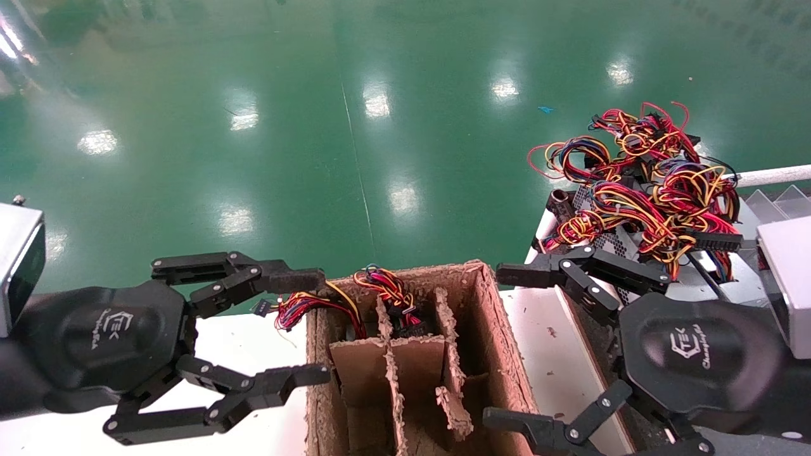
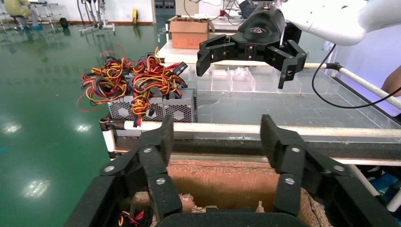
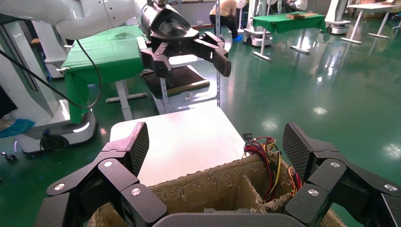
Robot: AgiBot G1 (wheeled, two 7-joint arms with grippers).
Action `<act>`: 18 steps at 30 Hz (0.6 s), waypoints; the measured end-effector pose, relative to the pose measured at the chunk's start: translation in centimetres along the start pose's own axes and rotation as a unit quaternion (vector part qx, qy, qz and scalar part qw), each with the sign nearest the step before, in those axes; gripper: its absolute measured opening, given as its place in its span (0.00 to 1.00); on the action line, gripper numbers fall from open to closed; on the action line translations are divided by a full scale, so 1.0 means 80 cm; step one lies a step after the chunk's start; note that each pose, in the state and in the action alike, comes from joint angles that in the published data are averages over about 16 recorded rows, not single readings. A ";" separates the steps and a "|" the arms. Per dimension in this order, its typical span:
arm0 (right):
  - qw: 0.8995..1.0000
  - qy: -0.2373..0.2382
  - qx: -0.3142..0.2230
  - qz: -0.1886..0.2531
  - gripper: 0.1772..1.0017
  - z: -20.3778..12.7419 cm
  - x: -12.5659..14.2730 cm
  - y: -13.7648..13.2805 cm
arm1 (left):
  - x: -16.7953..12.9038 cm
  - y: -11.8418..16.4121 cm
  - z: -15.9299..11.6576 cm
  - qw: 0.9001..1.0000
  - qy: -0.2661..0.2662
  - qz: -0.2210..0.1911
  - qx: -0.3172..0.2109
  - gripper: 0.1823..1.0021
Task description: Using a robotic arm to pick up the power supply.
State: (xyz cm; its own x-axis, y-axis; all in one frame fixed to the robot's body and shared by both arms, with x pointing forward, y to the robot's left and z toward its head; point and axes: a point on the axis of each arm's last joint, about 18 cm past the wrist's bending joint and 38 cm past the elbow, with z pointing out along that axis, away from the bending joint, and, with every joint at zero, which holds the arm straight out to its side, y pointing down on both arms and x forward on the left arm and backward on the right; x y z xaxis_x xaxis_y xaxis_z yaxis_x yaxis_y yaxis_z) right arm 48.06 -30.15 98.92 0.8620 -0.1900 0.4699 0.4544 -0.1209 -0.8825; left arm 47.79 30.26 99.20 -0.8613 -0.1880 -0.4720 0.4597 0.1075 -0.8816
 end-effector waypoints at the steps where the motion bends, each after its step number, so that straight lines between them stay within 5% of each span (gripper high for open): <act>1: 1.000 0.001 -0.001 0.001 1.00 0.001 0.001 0.001 | 0.000 0.000 0.000 1.000 0.000 0.000 0.000 0.61; 18: 0.994 0.074 -0.081 0.024 1.00 0.054 0.060 0.071 | 0.000 0.000 0.000 1.000 0.000 0.000 0.000 0.22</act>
State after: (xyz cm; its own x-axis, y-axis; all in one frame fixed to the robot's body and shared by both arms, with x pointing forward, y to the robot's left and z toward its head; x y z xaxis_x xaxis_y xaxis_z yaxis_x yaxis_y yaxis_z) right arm 55.77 -27.51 96.13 0.8340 -0.3389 0.4355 0.3616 -0.2606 -0.8952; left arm 47.79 30.26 99.20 -0.8613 -0.1879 -0.4720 0.4597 0.1075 -0.8816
